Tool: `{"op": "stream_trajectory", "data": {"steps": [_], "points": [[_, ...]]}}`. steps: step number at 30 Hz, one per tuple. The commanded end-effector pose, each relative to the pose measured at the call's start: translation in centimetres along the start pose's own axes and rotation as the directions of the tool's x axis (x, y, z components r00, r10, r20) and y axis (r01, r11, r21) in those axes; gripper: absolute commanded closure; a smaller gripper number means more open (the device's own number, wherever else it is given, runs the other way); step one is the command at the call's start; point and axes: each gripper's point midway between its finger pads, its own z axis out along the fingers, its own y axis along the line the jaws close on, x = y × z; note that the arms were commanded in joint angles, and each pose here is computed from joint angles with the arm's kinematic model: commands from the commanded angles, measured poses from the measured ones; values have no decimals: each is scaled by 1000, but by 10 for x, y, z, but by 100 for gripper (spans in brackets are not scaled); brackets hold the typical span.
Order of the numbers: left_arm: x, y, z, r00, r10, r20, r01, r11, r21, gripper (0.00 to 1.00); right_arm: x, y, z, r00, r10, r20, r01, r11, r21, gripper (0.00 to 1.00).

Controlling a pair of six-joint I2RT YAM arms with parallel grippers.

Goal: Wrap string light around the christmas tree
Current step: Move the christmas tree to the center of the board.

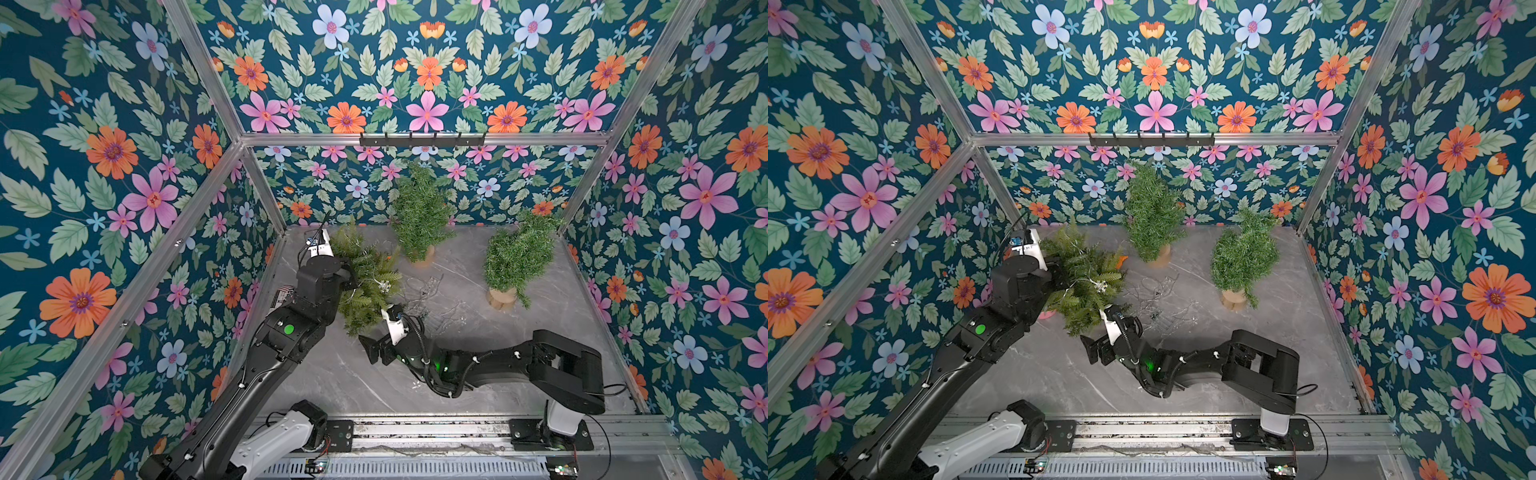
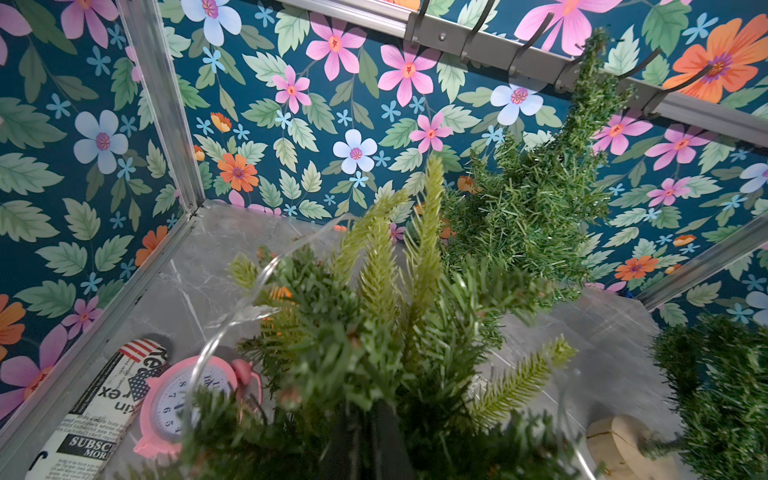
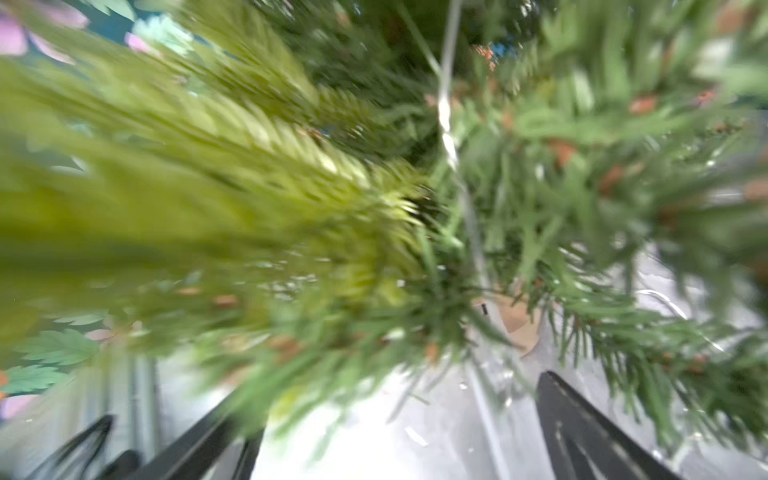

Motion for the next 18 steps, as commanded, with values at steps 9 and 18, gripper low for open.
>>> {"op": "stream_trajectory", "data": {"steps": [9,18], "points": [[-4,11,7,997,80,-12,-80,994,-78,100,-19,-9,-46,998,-44,-52,46,999,28,0],[-26,29,26,998,57,3,-56,989,-134,100,-39,-23,-96,998,-27,-54,29,999,36,2]]}}
